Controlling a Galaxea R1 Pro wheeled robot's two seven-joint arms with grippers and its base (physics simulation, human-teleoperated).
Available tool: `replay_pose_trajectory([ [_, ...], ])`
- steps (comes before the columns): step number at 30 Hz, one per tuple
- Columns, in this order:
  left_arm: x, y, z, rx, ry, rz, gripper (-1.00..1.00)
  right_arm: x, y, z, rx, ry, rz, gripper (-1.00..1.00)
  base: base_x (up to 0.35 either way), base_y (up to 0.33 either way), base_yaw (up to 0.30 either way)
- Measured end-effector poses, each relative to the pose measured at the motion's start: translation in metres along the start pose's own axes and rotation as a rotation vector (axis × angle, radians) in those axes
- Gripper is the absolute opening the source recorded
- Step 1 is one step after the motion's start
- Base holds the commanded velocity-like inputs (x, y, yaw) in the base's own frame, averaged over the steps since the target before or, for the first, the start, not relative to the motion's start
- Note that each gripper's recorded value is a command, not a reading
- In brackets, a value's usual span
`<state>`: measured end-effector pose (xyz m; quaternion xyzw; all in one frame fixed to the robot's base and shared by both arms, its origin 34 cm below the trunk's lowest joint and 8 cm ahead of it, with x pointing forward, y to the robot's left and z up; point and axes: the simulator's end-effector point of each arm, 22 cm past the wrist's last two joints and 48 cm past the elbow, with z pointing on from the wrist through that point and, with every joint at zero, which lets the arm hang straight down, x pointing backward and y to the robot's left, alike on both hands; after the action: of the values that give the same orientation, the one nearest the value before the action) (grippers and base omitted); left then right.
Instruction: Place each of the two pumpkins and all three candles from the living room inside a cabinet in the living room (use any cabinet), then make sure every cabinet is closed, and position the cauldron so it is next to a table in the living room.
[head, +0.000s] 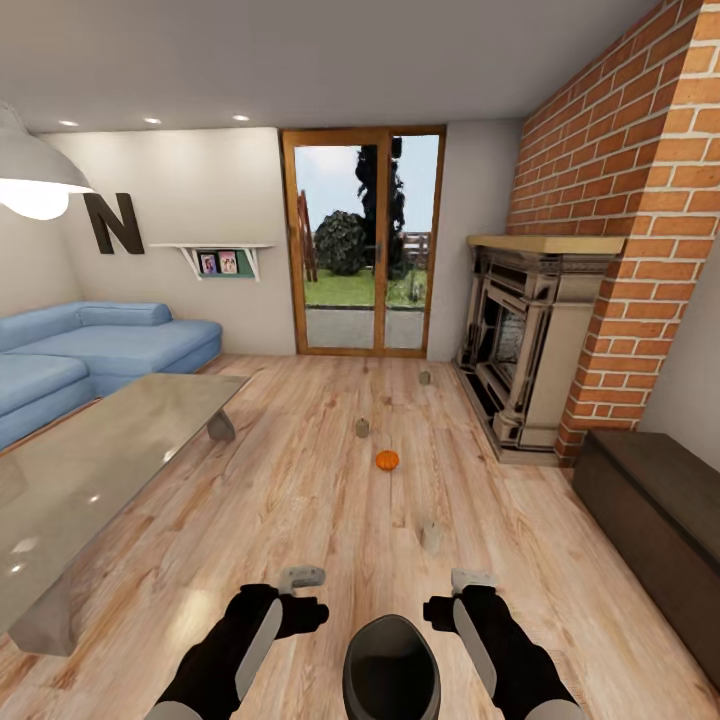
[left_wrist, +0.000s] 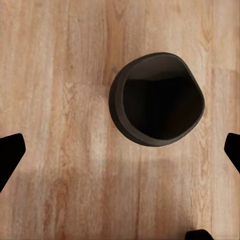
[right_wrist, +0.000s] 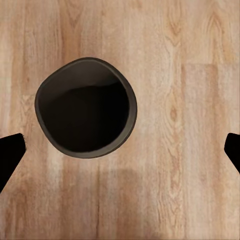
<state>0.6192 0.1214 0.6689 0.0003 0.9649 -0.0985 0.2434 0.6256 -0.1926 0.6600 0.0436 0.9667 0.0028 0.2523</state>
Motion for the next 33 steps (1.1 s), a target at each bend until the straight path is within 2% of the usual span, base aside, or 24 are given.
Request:
replay_pose_trajectory([
  [6, 0.009, -0.007, 0.004, 0.008, 0.021, 0.0, 1.0, 0.003, 0.003, 0.001, -0.003, 0.008, -0.001, 1.0, 0.0, 0.0, 0.0],
  [14, 0.025, -0.011, 0.011, 0.005, 0.057, 0.001, 1.0, 0.009, 0.001, 0.016, 0.015, 0.005, -0.002, 1.0, 0.0, 0.0, 0.0],
  [33, 0.017, -0.014, 0.01, 0.018, 0.028, -0.002, 1.0, 0.012, 0.002, 0.018, 0.015, 0.012, -0.004, 1.0, 0.001, 0.0, 0.0],
])
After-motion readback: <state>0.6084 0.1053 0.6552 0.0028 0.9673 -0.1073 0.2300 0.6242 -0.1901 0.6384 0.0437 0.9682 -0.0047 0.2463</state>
